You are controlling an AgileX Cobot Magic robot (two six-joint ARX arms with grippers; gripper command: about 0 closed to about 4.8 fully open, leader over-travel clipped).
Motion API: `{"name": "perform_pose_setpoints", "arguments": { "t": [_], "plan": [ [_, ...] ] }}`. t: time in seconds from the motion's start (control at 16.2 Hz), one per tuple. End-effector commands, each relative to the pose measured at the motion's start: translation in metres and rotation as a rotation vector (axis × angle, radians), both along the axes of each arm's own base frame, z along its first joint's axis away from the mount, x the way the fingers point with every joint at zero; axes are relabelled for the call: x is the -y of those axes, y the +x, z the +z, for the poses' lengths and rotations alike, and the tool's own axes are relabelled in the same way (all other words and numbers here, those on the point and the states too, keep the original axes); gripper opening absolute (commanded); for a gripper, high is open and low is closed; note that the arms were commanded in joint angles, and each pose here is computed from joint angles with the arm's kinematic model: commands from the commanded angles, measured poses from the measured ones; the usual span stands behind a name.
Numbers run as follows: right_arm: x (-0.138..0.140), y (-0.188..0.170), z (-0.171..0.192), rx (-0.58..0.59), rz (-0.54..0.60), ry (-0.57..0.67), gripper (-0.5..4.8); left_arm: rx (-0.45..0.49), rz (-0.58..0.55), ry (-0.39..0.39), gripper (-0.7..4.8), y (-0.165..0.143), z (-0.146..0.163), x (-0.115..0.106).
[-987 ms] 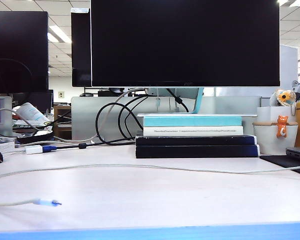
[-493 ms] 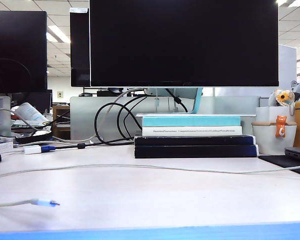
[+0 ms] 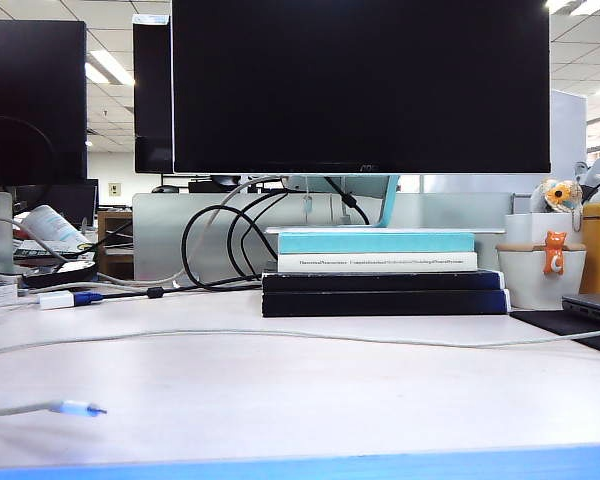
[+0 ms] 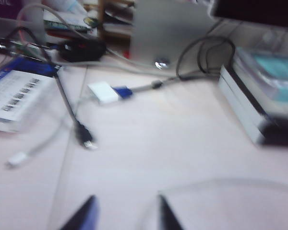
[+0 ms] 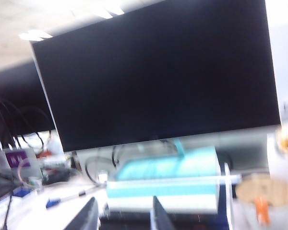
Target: Unfold the white charging cable into a straight cable.
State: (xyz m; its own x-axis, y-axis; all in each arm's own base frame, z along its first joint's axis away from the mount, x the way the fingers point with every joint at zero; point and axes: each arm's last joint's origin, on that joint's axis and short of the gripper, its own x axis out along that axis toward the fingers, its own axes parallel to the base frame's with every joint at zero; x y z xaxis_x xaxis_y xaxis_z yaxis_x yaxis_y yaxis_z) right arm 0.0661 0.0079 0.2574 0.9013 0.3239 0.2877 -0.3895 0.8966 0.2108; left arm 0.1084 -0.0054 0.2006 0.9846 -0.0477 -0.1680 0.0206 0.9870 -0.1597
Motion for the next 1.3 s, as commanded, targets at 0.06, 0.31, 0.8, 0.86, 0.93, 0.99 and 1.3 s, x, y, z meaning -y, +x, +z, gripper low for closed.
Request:
{"name": "perform_pose_setpoints", "arguments": {
  "t": [0.06, 0.31, 0.8, 0.86, 0.93, 0.99, 1.3],
  "plan": [
    [0.001, 0.008, -0.017, -0.044, -0.014, 0.011, 1.39, 0.024, -0.103, -0.078, 1.74, -0.002, 0.003, -0.016],
    [0.007, 0.023, -0.056, -0.143, -0.227, -0.003, 1.35, 0.029, -0.021, -0.009, 1.69, -0.002, 0.001, -0.020],
    [0.012, 0.028, -0.073, -0.180, -0.418, -0.099, 1.35, 0.115, -0.021, 0.055, 0.06, -0.019, -0.017, -0.012],
    [0.013, 0.028, -0.075, -0.196, -0.454, -0.108, 1.33, 0.109, -0.008, 0.062, 0.02, -0.019, -0.018, -0.012],
    [0.014, 0.030, -0.082, -0.220, -0.492, -0.108, 1.04, 0.100, 0.003, 0.067, 0.02, -0.019, -0.019, -0.013],
    [0.015, 0.031, -0.090, -0.253, -0.505, -0.116, 0.90, 0.096, 0.020, 0.069, 0.02, -0.019, -0.019, -0.013],
    [0.015, 0.030, -0.106, -0.425, -0.497, -0.122, 0.71, 0.059, 0.023, 0.009, 0.03, -0.018, -0.026, -0.013]
  ]
}}
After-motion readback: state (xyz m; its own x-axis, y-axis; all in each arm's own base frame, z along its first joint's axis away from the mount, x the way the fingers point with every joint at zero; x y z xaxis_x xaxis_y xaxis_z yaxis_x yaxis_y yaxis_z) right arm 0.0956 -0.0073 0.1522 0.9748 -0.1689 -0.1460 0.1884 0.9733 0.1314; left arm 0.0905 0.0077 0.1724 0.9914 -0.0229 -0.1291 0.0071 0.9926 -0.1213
